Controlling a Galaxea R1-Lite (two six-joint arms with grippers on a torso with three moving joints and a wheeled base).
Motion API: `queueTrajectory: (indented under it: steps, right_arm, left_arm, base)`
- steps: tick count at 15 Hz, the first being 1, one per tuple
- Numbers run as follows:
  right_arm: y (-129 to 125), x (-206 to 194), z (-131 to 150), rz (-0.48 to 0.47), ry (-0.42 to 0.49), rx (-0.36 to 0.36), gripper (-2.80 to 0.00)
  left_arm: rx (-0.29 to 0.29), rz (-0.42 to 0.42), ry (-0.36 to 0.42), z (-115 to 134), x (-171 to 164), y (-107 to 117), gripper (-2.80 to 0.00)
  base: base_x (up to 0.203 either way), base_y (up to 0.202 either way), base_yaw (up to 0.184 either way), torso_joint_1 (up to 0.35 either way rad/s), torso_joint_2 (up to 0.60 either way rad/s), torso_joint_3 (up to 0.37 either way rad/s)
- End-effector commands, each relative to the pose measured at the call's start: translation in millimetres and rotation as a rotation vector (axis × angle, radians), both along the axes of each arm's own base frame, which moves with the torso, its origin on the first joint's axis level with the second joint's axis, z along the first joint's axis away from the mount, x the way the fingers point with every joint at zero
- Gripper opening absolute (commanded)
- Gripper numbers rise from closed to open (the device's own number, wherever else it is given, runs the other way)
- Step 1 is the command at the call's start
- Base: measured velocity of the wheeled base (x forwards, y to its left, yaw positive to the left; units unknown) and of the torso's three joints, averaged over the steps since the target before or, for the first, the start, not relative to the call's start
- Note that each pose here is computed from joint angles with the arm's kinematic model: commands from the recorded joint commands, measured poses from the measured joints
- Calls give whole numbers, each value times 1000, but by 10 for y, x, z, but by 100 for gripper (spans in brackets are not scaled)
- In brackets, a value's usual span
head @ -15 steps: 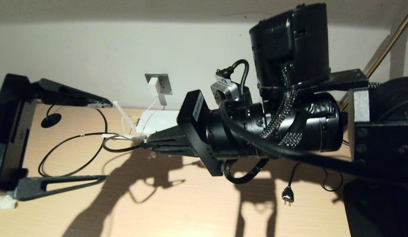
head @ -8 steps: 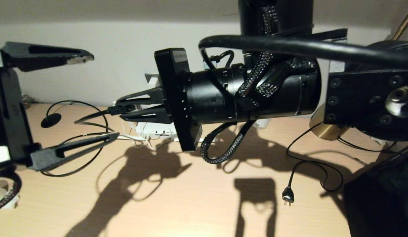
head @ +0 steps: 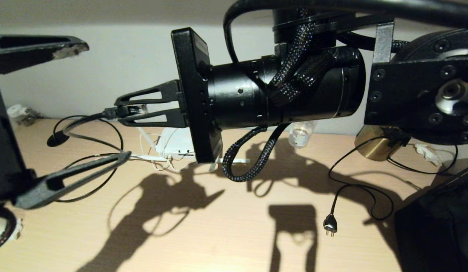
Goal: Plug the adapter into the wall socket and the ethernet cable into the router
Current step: Hand it to the other hand
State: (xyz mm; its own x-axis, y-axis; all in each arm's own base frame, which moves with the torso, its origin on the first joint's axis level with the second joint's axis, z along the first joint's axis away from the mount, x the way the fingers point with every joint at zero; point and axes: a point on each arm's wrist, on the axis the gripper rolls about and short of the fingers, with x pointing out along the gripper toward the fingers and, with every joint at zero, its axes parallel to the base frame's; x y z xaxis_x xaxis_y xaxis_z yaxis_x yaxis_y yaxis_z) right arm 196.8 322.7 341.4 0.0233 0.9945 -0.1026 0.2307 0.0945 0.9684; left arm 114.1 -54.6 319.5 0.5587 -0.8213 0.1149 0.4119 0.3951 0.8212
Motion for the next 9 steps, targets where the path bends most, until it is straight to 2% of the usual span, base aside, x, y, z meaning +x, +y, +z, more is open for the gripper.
queueTrajectory:
  steps: [1, 3, 5, 9]
  right_arm:
    - [-37, -33, 45, 37, 9, 10, -280]
    - [-107, -65, 116, 96, 20, 28, -280]
    - [-236, -55, 221, 156, 76, 53, -280]
    - [-273, -85, 267, 205, 84, 62, -280]
  left_arm:
    - [-19, -19, -22, 22, -135, 31, 0]
    - [-48, -36, -31, 68, -243, 59, 0]
    - [-90, -51, -46, 96, -446, 130, 0]
    - [-106, -63, -57, 50, -599, 183, 0]
  base:
    - [0, 0, 0, 0, 0, 0]
    - [0, 0, 0, 0, 0, 0]
    - [0, 0, 0, 0, 0, 0]
    - [0, 0, 0, 0, 0, 0]
